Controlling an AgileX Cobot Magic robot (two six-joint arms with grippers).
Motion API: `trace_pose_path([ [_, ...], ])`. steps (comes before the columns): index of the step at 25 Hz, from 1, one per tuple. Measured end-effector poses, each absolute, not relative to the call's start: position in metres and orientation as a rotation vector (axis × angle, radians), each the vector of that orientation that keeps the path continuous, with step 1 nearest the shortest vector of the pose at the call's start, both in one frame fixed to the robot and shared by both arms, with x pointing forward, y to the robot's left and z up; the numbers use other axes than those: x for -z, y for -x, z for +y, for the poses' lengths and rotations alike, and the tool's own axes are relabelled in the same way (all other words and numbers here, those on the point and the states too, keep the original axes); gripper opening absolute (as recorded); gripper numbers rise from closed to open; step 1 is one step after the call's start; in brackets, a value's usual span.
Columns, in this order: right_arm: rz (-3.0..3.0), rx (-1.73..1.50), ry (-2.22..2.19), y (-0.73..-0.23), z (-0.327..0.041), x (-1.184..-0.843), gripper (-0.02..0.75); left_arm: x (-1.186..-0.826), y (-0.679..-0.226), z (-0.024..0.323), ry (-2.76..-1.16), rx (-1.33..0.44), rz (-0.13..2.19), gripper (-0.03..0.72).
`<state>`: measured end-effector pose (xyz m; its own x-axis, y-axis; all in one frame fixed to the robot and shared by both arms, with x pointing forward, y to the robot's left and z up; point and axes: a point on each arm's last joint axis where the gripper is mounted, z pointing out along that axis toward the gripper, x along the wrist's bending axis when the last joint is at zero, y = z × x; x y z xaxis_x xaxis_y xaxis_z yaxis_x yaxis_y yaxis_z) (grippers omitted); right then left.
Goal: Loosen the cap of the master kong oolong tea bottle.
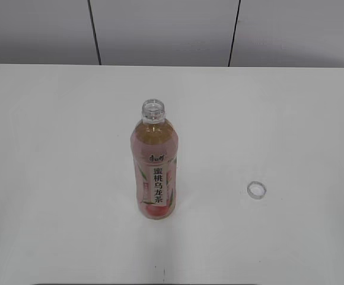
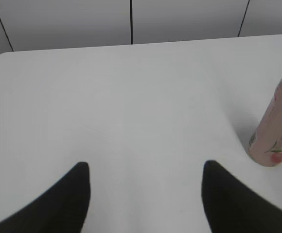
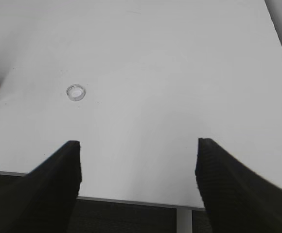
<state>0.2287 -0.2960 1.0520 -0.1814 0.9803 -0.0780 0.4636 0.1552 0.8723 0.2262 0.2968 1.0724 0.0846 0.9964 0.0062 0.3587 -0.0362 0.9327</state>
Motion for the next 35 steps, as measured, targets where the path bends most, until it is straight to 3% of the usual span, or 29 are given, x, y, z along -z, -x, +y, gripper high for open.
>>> trace_pose_path([
  [35,1.679,-0.919,-1.436,-0.2293,-0.2954,-1.0525,0.554,-1.0724,-0.2262,0.2968,-1.529,-0.966,1.399,0.436],
])
